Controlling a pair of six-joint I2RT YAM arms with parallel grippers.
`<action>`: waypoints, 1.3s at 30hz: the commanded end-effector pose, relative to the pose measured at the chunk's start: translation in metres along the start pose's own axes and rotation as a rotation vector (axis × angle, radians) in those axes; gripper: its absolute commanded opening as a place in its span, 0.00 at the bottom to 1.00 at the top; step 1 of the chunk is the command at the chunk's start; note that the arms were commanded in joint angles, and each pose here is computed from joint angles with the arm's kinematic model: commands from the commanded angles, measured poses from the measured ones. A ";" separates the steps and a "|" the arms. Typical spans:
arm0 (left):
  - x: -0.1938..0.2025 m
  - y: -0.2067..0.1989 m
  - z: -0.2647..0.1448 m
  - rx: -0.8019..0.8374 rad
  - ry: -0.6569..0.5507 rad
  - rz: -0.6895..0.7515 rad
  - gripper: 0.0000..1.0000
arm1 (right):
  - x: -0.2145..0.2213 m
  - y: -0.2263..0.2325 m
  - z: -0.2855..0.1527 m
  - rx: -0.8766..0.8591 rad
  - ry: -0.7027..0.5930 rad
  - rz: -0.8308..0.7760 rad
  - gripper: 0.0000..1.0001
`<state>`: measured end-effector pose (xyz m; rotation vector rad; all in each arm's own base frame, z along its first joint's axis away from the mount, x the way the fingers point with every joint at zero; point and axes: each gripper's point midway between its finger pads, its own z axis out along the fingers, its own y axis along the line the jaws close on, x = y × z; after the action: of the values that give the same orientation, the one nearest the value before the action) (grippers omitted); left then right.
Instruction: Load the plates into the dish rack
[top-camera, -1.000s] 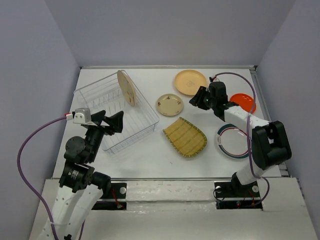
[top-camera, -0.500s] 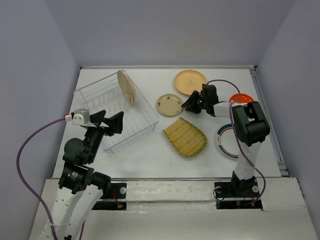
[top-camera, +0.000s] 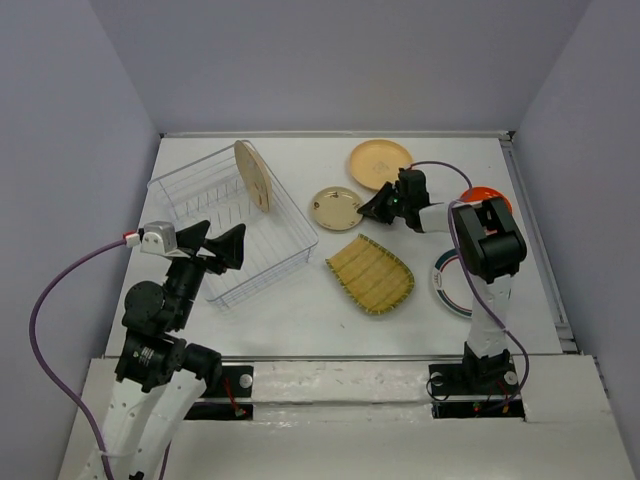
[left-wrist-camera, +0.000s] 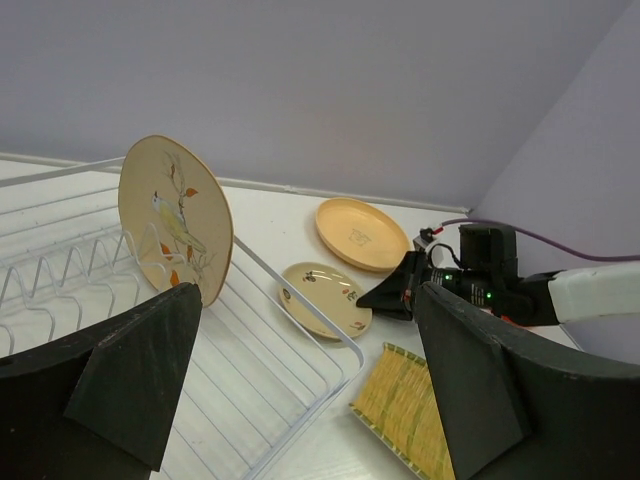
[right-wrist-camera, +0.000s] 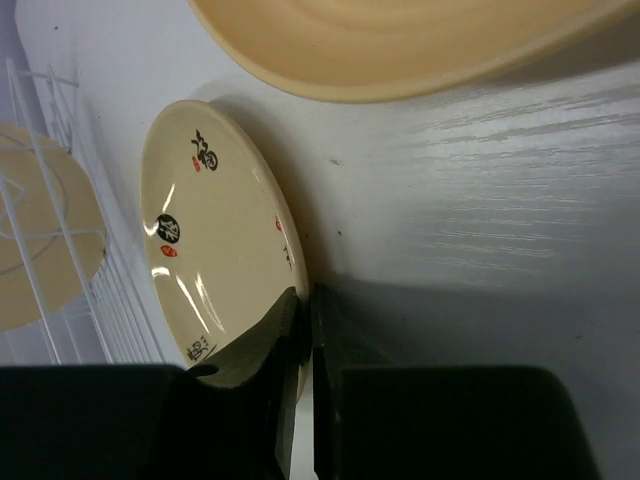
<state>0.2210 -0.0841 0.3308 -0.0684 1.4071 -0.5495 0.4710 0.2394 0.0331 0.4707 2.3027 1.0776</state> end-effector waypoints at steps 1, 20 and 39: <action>-0.016 -0.010 -0.002 0.042 -0.056 -0.004 0.99 | -0.021 0.029 -0.022 -0.026 -0.114 -0.031 0.10; -0.058 0.025 -0.020 -0.169 -0.209 0.015 0.99 | -0.038 0.252 -0.177 0.145 -0.760 -0.598 0.07; -0.076 0.042 -0.044 -0.274 -0.295 -0.016 0.99 | 0.039 0.402 -0.085 0.357 -1.051 -1.002 0.07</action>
<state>0.2045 -0.0202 0.3491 -0.3186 1.2850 -0.3529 0.4259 0.4706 0.3190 -0.1583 1.5116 -0.0524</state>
